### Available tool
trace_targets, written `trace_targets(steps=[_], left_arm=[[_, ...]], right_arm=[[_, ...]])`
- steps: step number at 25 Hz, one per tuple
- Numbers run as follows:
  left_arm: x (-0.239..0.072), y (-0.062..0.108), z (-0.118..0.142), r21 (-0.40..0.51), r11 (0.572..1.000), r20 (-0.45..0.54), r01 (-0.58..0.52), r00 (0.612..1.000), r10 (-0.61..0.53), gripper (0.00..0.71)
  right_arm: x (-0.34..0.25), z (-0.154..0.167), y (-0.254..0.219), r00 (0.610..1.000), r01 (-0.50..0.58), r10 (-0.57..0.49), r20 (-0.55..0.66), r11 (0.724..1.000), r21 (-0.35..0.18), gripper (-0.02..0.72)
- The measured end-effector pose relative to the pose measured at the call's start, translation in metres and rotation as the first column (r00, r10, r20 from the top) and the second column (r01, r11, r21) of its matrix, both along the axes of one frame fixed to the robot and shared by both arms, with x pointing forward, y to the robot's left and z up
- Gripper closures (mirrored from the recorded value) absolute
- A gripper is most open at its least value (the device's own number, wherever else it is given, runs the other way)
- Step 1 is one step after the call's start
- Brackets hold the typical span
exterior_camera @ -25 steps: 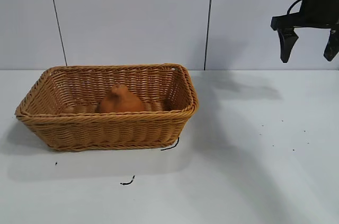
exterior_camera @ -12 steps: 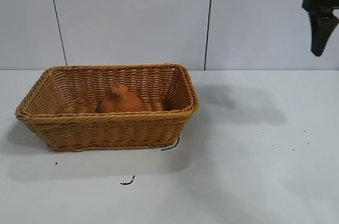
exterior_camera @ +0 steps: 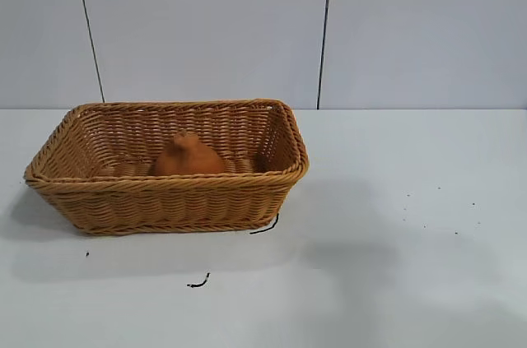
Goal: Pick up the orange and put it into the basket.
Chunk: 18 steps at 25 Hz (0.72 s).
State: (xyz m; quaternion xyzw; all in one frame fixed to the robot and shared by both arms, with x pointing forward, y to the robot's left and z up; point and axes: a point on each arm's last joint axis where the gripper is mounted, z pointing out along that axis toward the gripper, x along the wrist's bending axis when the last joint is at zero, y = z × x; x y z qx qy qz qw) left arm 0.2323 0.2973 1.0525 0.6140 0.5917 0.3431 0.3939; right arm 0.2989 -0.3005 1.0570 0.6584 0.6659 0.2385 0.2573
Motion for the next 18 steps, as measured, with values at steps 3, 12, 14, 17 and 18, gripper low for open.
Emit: trace_targets(steps=[3, 12, 14, 17, 18], left_arm=[[0.000, 0.000, 0.000, 0.000, 1.000, 0.000, 0.000, 1.000, 0.000, 0.071], [0.000, 0.000, 0.000, 0.000, 1.000, 0.000, 0.000, 1.000, 0.000, 0.071], [0.000, 0.000, 0.000, 0.000, 1.000, 0.000, 0.000, 1.000, 0.000, 0.071], [0.000, 0.000, 0.000, 0.000, 1.000, 0.000, 0.000, 1.000, 0.000, 0.071], [0.000, 0.000, 0.000, 0.000, 1.000, 0.000, 0.000, 1.000, 0.000, 0.071]], right_arm=[[-0.022, -0.007, 0.000, 0.992, -0.002, 0.002, 0.128, 1.000, -0.003, 0.073], [-0.063, -0.002, 0.000, 0.917, -0.002, 0.004, 0.399, 1.000, -0.006, 0.073], [-0.064, -0.002, 0.000, 0.914, -0.002, 0.004, 0.406, 1.000, -0.005, 0.073], [-0.064, -0.003, 0.000, 0.914, -0.002, 0.004, 0.405, 1.000, -0.005, 0.073], [-0.064, -0.003, 0.001, 0.914, -0.003, 0.004, 0.405, 1.000, -0.004, 0.073]])
